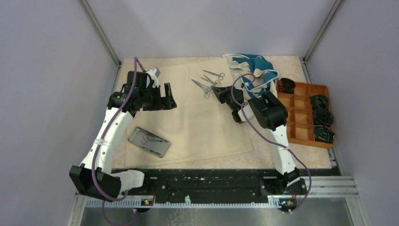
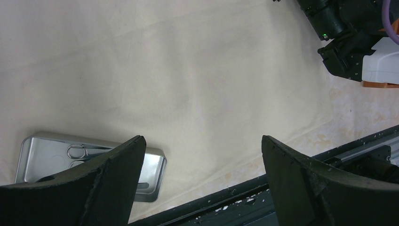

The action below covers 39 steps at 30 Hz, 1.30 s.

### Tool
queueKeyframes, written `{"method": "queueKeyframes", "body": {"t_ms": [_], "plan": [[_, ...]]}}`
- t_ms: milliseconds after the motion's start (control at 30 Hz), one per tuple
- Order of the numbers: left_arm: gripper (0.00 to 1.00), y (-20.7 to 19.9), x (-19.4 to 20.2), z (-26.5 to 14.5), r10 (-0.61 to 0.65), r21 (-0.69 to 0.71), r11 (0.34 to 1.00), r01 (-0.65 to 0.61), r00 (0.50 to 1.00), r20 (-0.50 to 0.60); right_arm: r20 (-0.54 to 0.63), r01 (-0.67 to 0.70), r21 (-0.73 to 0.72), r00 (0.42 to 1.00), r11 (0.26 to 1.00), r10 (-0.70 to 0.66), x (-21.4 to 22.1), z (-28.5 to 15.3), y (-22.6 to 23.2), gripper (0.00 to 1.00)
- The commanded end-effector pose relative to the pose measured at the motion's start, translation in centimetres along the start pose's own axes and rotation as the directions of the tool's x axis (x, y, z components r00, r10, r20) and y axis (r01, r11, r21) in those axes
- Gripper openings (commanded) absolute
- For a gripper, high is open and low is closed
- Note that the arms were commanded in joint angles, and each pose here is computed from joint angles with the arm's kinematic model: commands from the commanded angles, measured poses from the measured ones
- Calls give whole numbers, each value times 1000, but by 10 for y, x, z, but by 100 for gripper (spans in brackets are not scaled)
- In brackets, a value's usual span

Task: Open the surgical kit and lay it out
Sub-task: Place the medical item in the surgical kit.

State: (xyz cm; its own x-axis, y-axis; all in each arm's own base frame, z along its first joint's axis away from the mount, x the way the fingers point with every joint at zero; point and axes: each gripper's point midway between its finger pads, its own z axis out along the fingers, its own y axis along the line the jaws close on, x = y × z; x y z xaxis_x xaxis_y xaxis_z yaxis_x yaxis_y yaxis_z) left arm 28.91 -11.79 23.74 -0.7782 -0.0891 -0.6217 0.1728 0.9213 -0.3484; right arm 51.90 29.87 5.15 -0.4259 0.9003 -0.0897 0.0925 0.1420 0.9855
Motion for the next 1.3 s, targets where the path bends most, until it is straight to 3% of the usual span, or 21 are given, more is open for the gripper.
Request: {"method": "queueKeyframes", "body": {"t_ms": [0,467,967,1267], "plan": [[98,-2,-9,-3,25,4,1000,-25,999,46,12,23,-4,1000,1000,-23,4,-3,3,10],[99,-3,-8,-4,25,8,1000,-25,998,49,-8,85,35,996,996,-85,8,-6,5,20],[98,-5,-11,-7,34,8,999,-34,997,64,-84,147,144,987,979,-136,15,-11,16,48],[98,1,-13,-15,16,-21,1000,-15,997,81,-230,250,290,955,924,-187,25,-17,20,63]]}}
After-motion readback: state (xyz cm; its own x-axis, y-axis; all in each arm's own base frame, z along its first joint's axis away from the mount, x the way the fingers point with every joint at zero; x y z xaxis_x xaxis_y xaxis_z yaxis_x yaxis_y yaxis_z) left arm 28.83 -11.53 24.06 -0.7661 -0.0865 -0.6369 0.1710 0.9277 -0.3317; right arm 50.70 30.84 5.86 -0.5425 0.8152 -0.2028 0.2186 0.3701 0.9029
